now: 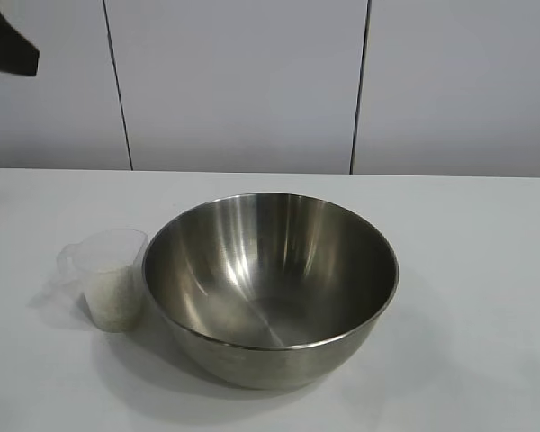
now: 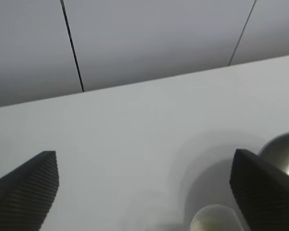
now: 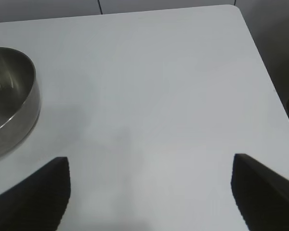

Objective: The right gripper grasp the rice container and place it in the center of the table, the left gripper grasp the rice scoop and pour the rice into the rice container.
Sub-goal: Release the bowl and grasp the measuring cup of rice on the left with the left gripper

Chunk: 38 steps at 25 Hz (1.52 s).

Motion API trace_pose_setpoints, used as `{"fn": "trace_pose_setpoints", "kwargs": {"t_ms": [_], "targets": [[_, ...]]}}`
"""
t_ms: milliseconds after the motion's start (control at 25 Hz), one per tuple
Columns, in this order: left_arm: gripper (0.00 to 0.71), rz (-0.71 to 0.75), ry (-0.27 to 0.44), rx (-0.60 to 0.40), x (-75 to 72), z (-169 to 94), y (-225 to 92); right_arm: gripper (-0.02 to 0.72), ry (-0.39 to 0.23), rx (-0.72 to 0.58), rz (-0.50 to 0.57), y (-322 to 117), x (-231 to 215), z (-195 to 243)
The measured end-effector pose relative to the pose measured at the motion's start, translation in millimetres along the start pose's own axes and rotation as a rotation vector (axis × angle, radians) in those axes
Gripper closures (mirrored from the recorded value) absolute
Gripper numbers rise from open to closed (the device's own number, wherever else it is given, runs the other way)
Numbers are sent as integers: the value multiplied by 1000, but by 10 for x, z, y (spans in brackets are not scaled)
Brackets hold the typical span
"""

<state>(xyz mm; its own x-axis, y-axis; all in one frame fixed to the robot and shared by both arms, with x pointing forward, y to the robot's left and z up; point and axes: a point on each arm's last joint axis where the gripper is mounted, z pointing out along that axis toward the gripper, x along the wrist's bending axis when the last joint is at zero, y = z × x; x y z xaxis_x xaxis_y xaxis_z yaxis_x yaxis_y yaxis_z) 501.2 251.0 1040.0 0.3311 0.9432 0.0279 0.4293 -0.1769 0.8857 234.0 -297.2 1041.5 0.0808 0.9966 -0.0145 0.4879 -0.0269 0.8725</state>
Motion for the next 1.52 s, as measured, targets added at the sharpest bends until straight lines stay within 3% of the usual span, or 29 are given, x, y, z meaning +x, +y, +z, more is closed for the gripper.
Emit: {"fn": "trace_pose_setpoints", "kwargs": {"t_ms": [160,400,840,1040,1200,1280,1360,1520], "targets": [[17,52,18,-23,13,1,13,82,0,0,0,0,0,0],[17,85,-32,-43,-35,-3,30,82,0,0,0,0,0,0],[17,106,-32,-43,-29,-5,28,82,0,-2,0,2,0,0],[17,42,-44,72,-16,-14,-40,82,0,-2,0,2,0,0],[17,-90,65,160,25,-23,-111,82,0,-2,0,2,0,0],[17,-117,133,118,66,-40,-137,82,0,-2,0,2,0,0],[17,-129,142,-22,67,-69,-138,82,0,-2,0,2,0,0],[19,-127,-27,-324,-6,-111,-250,82,0,-2,0,2,0,0]]}}
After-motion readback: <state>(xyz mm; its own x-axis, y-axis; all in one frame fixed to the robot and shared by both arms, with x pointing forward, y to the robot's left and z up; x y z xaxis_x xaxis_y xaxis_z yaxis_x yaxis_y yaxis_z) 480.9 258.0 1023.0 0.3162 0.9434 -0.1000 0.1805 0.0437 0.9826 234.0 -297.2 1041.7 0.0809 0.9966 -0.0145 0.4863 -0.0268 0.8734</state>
